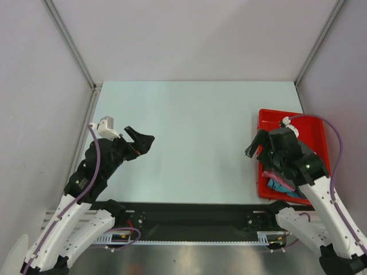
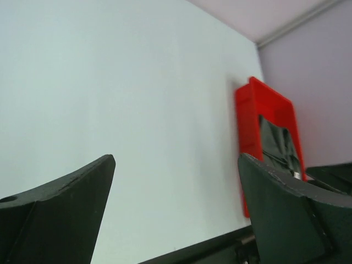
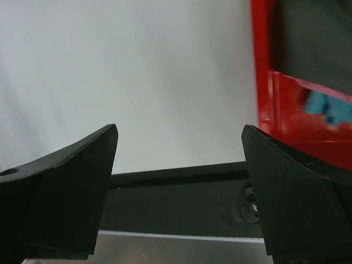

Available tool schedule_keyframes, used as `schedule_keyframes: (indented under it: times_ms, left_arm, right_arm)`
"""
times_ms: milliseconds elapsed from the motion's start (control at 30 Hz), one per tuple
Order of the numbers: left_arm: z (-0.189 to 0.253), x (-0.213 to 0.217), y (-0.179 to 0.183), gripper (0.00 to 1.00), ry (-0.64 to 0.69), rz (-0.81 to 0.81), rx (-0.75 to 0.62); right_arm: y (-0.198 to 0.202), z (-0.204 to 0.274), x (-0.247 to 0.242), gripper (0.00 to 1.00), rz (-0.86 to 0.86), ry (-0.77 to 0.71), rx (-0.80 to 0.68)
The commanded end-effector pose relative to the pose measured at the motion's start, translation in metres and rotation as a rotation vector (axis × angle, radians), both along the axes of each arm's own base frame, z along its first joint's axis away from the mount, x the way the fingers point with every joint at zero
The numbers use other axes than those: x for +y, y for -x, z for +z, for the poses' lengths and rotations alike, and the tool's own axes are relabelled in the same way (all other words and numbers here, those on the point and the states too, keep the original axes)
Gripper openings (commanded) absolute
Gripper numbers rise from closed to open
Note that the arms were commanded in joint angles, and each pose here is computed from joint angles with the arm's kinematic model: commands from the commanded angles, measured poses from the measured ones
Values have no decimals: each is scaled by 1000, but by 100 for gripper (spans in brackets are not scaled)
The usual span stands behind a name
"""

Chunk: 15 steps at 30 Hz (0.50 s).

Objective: Fold and stack the t-shirts
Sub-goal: Grab the tshirt from the pile

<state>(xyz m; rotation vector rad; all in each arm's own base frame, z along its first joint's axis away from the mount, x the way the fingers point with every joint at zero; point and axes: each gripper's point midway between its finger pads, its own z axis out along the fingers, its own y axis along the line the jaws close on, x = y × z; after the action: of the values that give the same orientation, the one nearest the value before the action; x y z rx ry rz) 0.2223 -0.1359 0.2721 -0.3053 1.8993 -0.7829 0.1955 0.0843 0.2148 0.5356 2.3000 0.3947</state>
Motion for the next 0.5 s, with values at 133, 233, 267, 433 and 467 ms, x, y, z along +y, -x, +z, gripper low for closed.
schedule_keyframes:
  times_ms: [133, 233, 267, 433, 467]
  left_arm:
    - [-43, 67, 13, 100, -89, 368, 225]
    - [-19, 66, 18, 100, -56, 314, 90]
    - [-12, 67, 20, 100, -89, 281, 33]
    - [12, 34, 31, 100, -115, 21, -108]
    - [4, 26, 31, 100, -134, -25, -91]
  right_arm:
    - [-6, 28, -59, 100, -137, 262, -14]
    - [-22, 36, -71, 96, -179, 268, -42]
    - [-27, 33, -89, 92, -248, 266, -17]
    - [-61, 0, -108, 76, -298, 321, 140]
    - [-63, -6, -119, 75, -330, 351, 170]
